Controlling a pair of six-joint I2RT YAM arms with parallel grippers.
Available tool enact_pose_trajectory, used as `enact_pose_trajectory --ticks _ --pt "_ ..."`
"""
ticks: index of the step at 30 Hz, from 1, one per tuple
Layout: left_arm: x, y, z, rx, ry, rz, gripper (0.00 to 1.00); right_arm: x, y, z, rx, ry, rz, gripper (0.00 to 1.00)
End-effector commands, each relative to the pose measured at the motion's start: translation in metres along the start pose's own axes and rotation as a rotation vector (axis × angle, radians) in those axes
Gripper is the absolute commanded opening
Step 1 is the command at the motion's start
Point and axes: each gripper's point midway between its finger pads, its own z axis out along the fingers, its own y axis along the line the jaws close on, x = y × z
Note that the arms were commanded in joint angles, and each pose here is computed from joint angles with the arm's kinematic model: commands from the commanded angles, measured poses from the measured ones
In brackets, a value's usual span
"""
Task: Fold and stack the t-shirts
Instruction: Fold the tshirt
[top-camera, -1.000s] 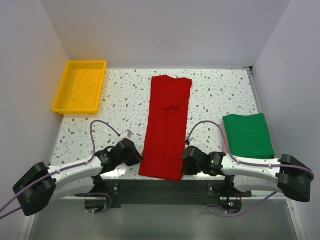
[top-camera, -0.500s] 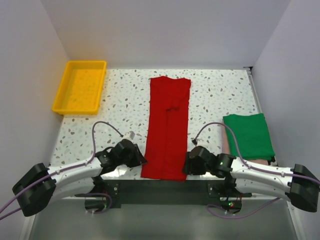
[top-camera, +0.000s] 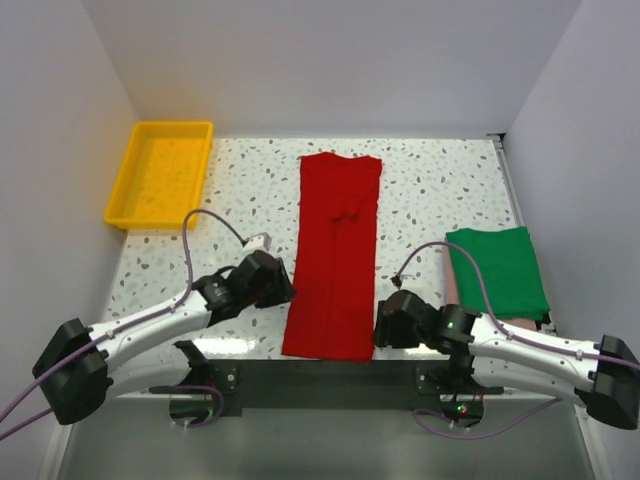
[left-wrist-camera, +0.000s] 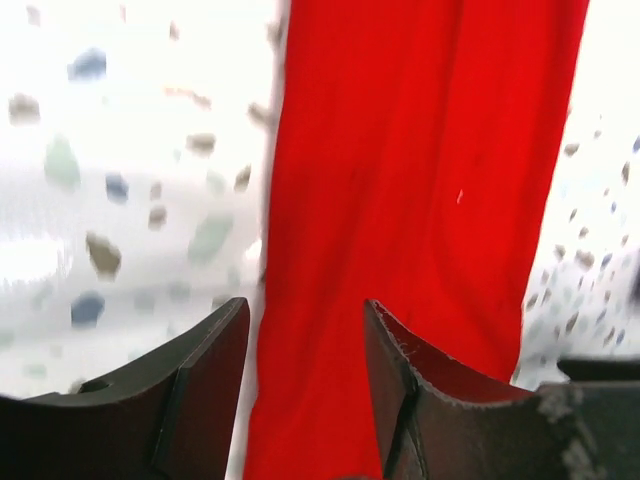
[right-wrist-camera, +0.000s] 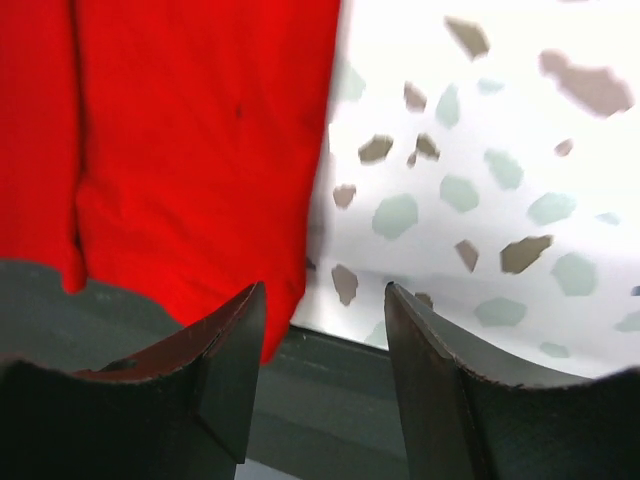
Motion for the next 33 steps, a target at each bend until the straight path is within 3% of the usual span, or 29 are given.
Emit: enact_pose_trajectory --ticks 1,6,8,16,18,19,25,33 --pt "-0.069 -0.013 0.013 -0.080 -0.163 0.094 0.54 -0.040 0.003 -0.013 0.083 -0.137 -0.045 0.54" --pt "-0.111 -0.023 0.046 -0.093 -0.189 0.158 0.56 -0.081 -0.002 -0.005 0.130 -0.216 -0.003 0.56" --pt "-0.111 -0.025 0.070 -0.085 -0.145 0.189 0.56 -0.094 0.003 0.002 0.102 -0.224 -0.004 0.56" --pt "-0.124 -0.020 0.125 -0.072 -0.066 0.219 0.54 -0.083 0.011 0.028 0.057 -0.136 -0.001 0.56" --pt "-0.121 -0.017 0.130 -0.063 -0.047 0.206 0.46 -0.081 0.009 0.030 0.067 -0.134 -0.002 0.56" --pt "-0.118 -0.014 0.133 -0.070 -0.038 0.201 0.37 -0.080 0.006 0.031 0.077 -0.127 -0.003 0.56" --pt "-0.119 0.004 0.133 -0.139 -0.049 0.170 0.03 -0.073 0.001 0.032 0.081 -0.117 0.000 0.56" --pt "-0.126 0.009 0.133 -0.146 -0.060 0.145 0.00 -0.068 -0.005 0.029 0.082 -0.116 0.008 0.56"
